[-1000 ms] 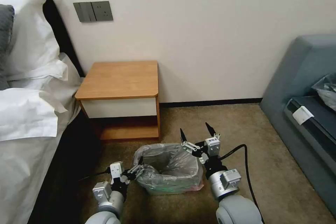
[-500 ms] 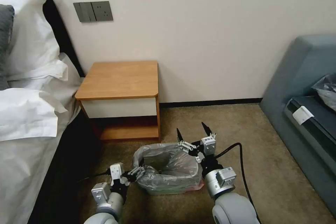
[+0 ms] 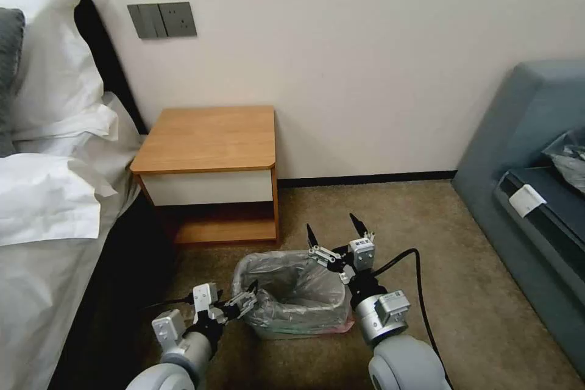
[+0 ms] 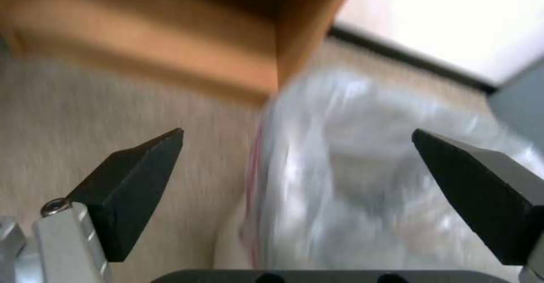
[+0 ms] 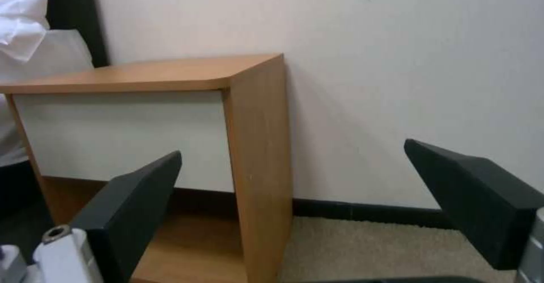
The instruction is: Pick up the garbage bag from the table and place it over the trash can.
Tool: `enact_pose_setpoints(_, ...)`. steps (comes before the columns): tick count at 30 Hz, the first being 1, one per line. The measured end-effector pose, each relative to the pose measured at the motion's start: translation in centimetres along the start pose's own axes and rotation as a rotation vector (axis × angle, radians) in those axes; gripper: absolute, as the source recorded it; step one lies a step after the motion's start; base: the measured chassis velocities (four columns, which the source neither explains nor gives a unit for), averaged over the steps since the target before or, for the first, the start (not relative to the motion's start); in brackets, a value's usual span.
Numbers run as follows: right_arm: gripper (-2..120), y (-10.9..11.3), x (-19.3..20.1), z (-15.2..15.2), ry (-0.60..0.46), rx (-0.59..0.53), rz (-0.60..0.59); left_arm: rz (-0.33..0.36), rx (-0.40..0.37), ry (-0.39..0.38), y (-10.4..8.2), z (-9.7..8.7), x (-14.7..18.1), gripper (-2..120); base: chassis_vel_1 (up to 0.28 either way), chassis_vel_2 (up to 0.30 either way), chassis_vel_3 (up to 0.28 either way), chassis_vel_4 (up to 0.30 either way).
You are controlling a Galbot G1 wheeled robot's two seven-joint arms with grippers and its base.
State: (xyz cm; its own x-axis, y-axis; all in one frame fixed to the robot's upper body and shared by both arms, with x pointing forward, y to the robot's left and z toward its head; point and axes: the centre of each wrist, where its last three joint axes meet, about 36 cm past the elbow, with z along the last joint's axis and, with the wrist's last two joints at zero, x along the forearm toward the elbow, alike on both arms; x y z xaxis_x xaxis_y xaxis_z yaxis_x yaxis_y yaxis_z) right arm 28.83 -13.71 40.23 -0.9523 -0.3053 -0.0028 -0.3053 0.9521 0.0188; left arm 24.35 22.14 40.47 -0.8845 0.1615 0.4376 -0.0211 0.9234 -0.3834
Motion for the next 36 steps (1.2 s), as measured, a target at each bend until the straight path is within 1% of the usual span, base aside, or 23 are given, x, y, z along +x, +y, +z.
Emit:
enact_pose_setpoints(1,100,0.0,-0.1,0.0,-0.003,0.0,0.0,-0.003,-0.012,-0.058,0.1,0.3,-0.3,100,0.0,0.0,0.0,0.0)
enact_pose_setpoints(2,100,0.2,-0.1,0.2,-0.009,0.001,0.002,-0.015,-0.038,-0.173,0.6,1.1,-1.1,100,0.0,0.0,0.0,0.0)
enact_pose_setpoints(3,100,0.3,-0.1,0.4,-0.013,0.002,0.005,-0.02,-0.063,-0.236,1.0,1.8,-1.7,100,0.0,0.0,0.0,0.0)
enact_pose_setpoints(4,100,0.3,-0.1,0.4,-0.013,0.002,0.005,-0.02,-0.063,-0.236,1.0,1.8,-1.7,100,0.0,0.0,0.0,0.0)
enact_pose_setpoints(6,100,0.7,0.1,1.0,-0.021,-0.001,0.021,-0.026,-0.126,-0.353,1.9,3.0,-2.8,100,0.0,0.0,0.0,0.0)
enact_pose_setpoints(7,100,0.7,0.3,1.6,-0.02,0.004,0.034,-0.029,-0.159,-0.392,2.3,3.5,-3.1,100,0.0,0.0,0.0,0.0)
enact_pose_setpoints(8,100,0.5,0.3,2.1,-0.023,0.017,0.044,-0.031,-0.179,-0.406,2.6,3.7,-3.2,100,0.0,0.0,0.0,0.0)
enact_pose_setpoints(10,100,0.3,0.4,2.4,-0.025,0.027,0.051,-0.032,-0.187,-0.411,2.7,3.8,-3.3,100,0.0,0.0,0.0,0.0)
enact_pose_setpoints(12,100,-0.5,0.8,3.7,-0.016,0.054,0.076,-0.035,-0.209,-0.43,3.2,4.0,-3.3,100,0.0,0.0,0.0,0.0)
enact_pose_setpoints(14,100,-0.6,1.1,4.1,-0.005,0.046,0.083,-0.037,-0.223,-0.437,3.3,4.1,-3.2,100,0.0,0.0,0.0,0.0)
enact_pose_setpoints(20,100,-1.1,1.4,4.5,-0.006,0.052,0.098,-0.048,-0.277,-0.477,3.7,4.6,-3.3,100,0.0,0.0,0.0,0.0)
enact_pose_setpoints(36,100,-1.1,1.3,4.5,-0.006,0.054,0.098,-0.051,-0.277,-0.476,3.7,4.6,-3.3,100,0.0,0.0,0.0,0.0)
